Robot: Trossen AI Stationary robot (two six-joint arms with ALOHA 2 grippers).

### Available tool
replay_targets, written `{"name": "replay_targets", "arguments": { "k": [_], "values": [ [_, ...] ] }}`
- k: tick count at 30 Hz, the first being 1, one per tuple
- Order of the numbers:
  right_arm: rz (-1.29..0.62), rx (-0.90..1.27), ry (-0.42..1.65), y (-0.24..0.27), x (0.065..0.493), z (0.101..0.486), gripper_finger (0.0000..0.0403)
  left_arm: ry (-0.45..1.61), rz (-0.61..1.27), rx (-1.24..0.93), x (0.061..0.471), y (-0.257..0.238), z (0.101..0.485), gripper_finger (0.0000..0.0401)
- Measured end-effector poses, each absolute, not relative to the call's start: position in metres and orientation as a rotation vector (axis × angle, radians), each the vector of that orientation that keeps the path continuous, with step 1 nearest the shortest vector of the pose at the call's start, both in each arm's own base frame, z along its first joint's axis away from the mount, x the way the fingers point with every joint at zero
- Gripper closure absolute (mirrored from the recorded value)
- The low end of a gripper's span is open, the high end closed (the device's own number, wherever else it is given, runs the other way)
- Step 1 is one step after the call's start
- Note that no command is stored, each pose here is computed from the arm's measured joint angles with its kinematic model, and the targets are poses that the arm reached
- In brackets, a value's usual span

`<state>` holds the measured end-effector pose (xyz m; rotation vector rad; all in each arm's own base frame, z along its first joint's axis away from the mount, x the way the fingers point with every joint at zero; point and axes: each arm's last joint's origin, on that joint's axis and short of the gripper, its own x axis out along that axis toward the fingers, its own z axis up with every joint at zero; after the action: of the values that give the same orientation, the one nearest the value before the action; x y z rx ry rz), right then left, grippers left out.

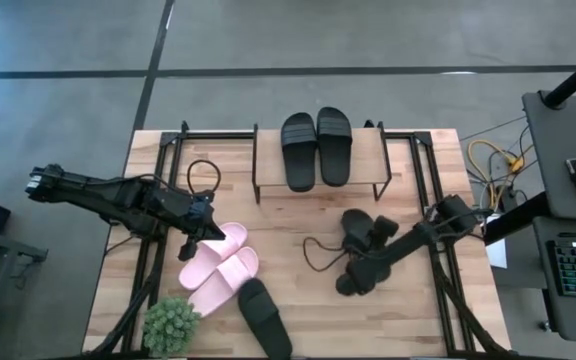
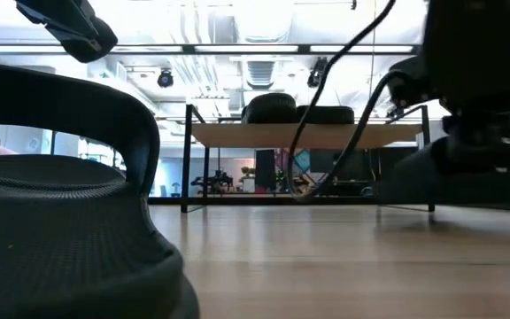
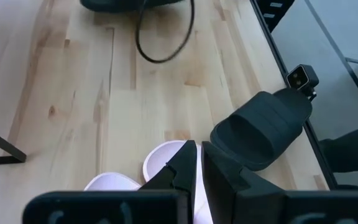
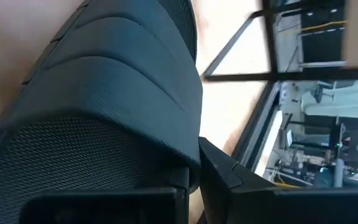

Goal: Pick and place slides into the shelf
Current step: Put the right black slide under the shelf

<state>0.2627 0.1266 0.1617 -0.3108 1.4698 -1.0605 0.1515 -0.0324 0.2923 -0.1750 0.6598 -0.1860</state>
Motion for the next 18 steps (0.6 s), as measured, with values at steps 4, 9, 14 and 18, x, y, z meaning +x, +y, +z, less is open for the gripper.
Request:
{"name": "replay_targets", "arguments": {
  "k": [4, 9, 14, 18],
  "values": [
    [-1.103, -0.274, 1.452, 0.11, 0.266, 0.166, 0.039, 0.663, -0.185, -0.179, 0.152, -0.033, 0.292, 0.0391],
    [-1.124, -0.208, 1.459, 0.098, 0.27, 0.157, 0.039, 0.669, -0.183, -0.179, 0.153, -0.033, 0.291, 0.0391],
    [-1.117, -0.151, 1.469, 0.092, 0.272, 0.147, 0.0381, 0.673, -0.182, -0.18, 0.154, -0.033, 0.291, 0.0391],
    [-1.116, -0.159, 1.48, 0.09, 0.271, 0.146, 0.0341, 0.673, -0.182, -0.181, 0.154, -0.033, 0.291, 0.0391]
  ]
}}
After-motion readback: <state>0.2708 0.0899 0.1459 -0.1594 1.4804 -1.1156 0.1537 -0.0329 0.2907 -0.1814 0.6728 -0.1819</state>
